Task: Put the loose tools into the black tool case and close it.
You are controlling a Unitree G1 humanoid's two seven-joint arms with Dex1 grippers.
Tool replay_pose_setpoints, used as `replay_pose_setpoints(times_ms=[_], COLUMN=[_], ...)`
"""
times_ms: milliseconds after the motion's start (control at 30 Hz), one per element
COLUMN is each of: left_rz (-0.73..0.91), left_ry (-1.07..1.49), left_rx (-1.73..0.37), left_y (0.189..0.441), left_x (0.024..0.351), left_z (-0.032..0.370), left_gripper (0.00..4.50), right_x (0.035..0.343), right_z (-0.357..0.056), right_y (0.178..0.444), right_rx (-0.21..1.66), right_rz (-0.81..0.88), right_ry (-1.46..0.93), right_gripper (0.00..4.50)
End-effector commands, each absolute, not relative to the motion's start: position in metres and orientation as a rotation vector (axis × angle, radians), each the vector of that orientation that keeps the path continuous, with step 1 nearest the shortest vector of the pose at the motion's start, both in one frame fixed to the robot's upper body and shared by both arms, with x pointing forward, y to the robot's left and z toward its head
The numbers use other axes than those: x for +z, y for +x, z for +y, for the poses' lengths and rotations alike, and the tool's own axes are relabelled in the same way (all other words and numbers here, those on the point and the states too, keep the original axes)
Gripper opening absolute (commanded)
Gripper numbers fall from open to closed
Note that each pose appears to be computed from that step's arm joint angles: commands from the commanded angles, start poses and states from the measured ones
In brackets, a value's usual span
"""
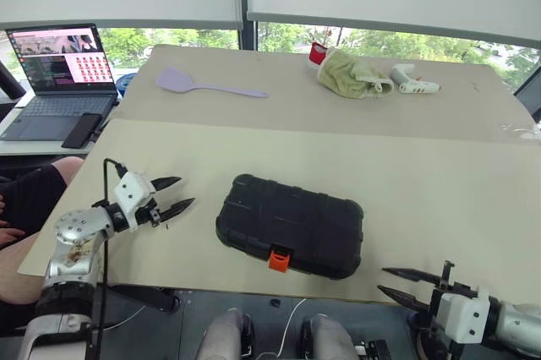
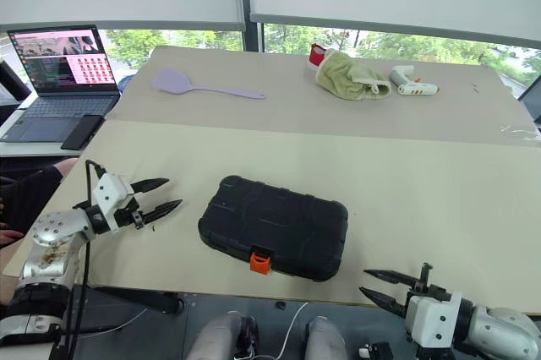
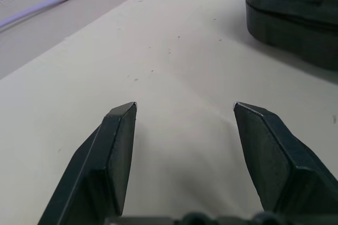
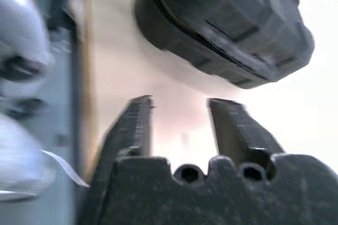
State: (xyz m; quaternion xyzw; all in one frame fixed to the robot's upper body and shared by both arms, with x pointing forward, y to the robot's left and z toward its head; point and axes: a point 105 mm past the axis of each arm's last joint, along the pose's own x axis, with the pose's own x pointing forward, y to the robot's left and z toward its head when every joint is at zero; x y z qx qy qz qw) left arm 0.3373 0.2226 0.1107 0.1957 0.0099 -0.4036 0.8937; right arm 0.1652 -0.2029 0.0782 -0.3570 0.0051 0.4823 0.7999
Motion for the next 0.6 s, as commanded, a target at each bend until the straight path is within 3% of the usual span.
replay_pose_setpoints(times_ms=[33,67,167,267,400,600], left_rz=[-0.003,0.004,0.039,0.11,0.152,0.15], left_ry=[0.429,0.439,0.453,0.472,0.453,0.354], left_rx=[-0.917,-0.929,-0.952,-0.98,-1.126,-1.171], left_y=[0.364,0.37,0.381,0.387,0.377,0.362], left_x=[0.124,0.123,0.118,0.108,0.101,0.099], left_z=[0.184,0.177,0.163,0.153,0.136,0.13], left_gripper=[1.62,1.21,0.08,0.08,0.08,0.08], right_x=[0.079,0.079,0.075,0.073,0.08,0.085], right_z=[-0.167,-0.161,-0.154,-0.147,-0.14,-0.174], right_y=[0.16,0.16,0.165,0.175,0.206,0.248], right_rx=[1.127,1.145,1.143,1.117,1.009,0.829], right_rz=[0.064,0.07,0.105,0.126,0.078,0.086], right_ry=[-0.63,-0.627,-0.612,-0.611,-0.622,-0.699], right_gripper=[0.19,0.0,0.0,0.0,0.0,0.0])
